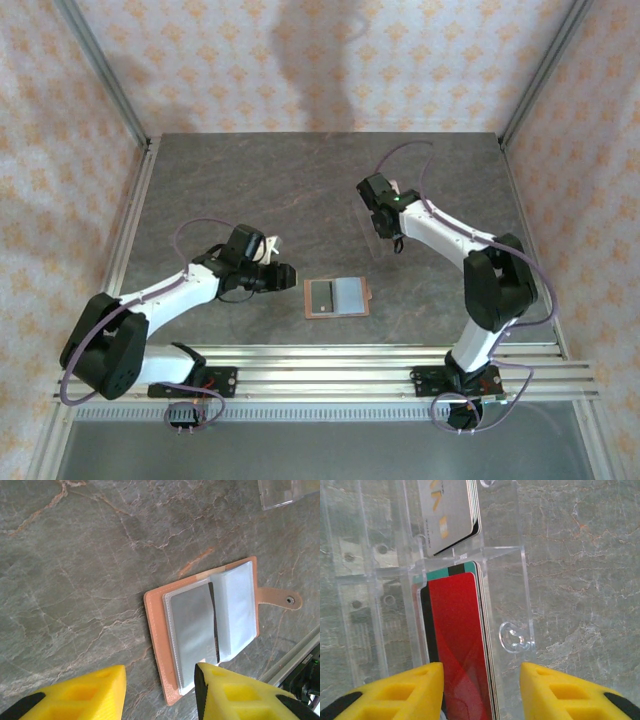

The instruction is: Put the credit cards into the card holder

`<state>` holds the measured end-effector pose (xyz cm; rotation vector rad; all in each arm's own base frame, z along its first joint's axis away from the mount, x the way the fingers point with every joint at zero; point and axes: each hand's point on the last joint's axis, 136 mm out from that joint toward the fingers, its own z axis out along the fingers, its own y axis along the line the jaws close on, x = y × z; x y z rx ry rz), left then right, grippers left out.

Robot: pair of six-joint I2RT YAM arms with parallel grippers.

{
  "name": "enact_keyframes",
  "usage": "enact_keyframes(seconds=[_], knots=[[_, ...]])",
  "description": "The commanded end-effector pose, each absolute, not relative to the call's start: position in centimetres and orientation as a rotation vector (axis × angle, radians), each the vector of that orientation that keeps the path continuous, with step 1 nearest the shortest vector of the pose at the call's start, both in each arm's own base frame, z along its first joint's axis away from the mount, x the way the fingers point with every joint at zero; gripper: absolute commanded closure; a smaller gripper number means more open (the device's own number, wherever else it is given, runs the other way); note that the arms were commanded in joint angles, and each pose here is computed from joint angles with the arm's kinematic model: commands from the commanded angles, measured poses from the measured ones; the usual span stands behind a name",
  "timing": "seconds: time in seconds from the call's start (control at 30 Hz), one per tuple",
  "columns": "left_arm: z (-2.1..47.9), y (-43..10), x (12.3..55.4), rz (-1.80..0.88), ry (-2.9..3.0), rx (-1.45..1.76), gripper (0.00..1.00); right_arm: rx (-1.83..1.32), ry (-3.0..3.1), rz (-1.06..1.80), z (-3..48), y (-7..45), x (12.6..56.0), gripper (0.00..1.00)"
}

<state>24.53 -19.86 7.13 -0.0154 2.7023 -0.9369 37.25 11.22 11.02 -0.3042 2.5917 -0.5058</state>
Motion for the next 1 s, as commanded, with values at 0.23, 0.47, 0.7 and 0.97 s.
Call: enact_keyframes(seconds=[0.23,0.47,0.7,0.97], knots=[[7.1,-20.1,25.2,-0.946,2.675,0.024,0.58,-0.347,2.559,-0.702,11.0,10.2,37.4,0.60],[7.0,-20.2,25.4,-0.937,2.686,0.041,0.58,-0.360,2.511,-0.789,11.7,10.0,37.6,0.60],[6.8,-20.4,25.4,-0.950,2.691,0.042,0.58,-0.360,2.483,-0.840,12.0,9.8,37.7,0.67],[6.7,-20.4,25.3,-0.945,2.708,0.054,0.58,-0.370,2.453,-0.881,12.2,9.9,37.7,0.73]])
